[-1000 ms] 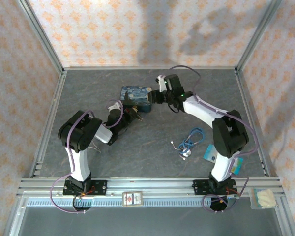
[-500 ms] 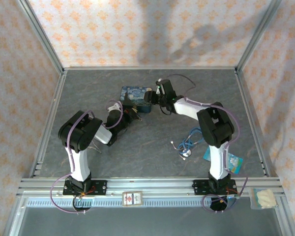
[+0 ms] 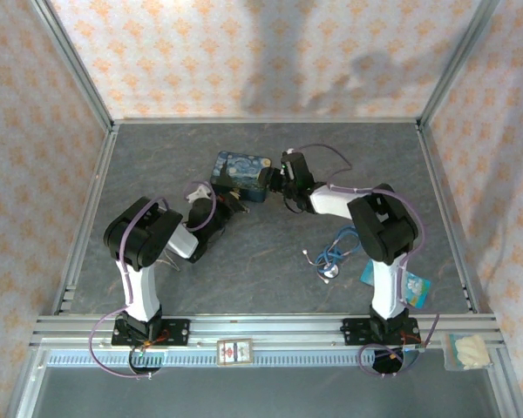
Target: Unlock a padlock with a key
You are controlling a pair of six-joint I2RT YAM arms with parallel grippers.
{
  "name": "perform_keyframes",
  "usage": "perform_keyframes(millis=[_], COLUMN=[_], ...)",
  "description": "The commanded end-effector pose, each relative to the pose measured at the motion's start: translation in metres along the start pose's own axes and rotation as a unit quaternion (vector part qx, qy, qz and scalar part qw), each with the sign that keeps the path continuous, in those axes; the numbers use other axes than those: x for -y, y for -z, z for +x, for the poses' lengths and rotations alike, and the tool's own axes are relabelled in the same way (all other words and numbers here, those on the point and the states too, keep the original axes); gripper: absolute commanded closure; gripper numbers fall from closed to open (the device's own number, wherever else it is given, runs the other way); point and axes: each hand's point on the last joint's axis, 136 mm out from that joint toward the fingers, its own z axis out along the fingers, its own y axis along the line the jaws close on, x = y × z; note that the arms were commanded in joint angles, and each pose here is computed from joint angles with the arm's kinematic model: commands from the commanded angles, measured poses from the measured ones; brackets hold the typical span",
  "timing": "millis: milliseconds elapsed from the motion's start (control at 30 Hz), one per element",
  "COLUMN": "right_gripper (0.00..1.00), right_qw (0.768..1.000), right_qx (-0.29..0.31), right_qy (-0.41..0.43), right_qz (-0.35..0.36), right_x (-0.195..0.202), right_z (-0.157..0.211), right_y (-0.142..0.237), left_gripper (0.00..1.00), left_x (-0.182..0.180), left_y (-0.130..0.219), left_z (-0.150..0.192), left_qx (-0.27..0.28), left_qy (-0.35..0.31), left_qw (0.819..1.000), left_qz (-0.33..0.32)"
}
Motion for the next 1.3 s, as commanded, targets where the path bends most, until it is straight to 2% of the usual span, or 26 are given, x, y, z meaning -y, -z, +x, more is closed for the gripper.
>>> perform_keyframes(millis=[0,333,500,633,667,700,767,800,967,1167,1267], right_gripper=[0.51,0.52,0.52,0.5,0.47,0.4,0.18,0.01,0.0,0.0,0.0], right_qw=[0.997,0.995,0.995,0.995,0.995,0.995,0.994,0.993,0.984,0.971,0.965], right_qx=[0.008,0.028,0.036,0.055,0.063,0.071,0.085,0.089,0.116,0.144,0.155], right_qy=[-0.016,-0.017,-0.006,0.017,0.026,0.035,0.059,0.072,0.12,0.152,0.163], right_qz=[0.08,0.099,0.093,0.077,0.069,0.061,0.047,0.042,0.057,0.114,0.137], right_x=[0.042,0.052,0.044,0.026,0.019,0.012,-0.003,-0.011,-0.02,0.003,0.015], right_z=[0.007,-0.003,-0.014,-0.035,-0.042,-0.049,-0.063,-0.068,-0.084,-0.082,-0.079], right_y=[0.006,0.008,0.006,0.012,0.016,0.02,0.031,0.038,0.075,0.121,0.138], left_gripper=[1.0,1.0,1.0,1.0,1.0,1.0,1.0,1.0,1.0,1.0,1.0], left_x=[-0.003,-0.013,-0.006,0.014,0.019,0.021,0.029,0.032,0.04,0.045,0.046], left_y=[0.007,0.014,0.016,0.028,0.032,0.034,0.04,0.042,0.058,0.085,0.098], left_z=[-0.026,-0.038,-0.037,-0.041,-0.041,-0.04,-0.037,-0.034,-0.025,-0.011,0.007], left_qx=[0.074,0.116,0.1,0.084,0.078,0.071,0.05,0.038,-0.017,-0.072,-0.107], left_qy=[0.039,0.08,0.057,0.027,0.016,0.006,-0.026,-0.04,-0.117,-0.197,-0.212], left_qw=[0.996,0.99,0.993,0.996,0.996,0.997,0.998,0.998,0.993,0.975,0.968], left_qz=[0.005,-0.003,0.004,0.022,0.025,0.022,0.019,0.015,-0.023,-0.073,-0.08])
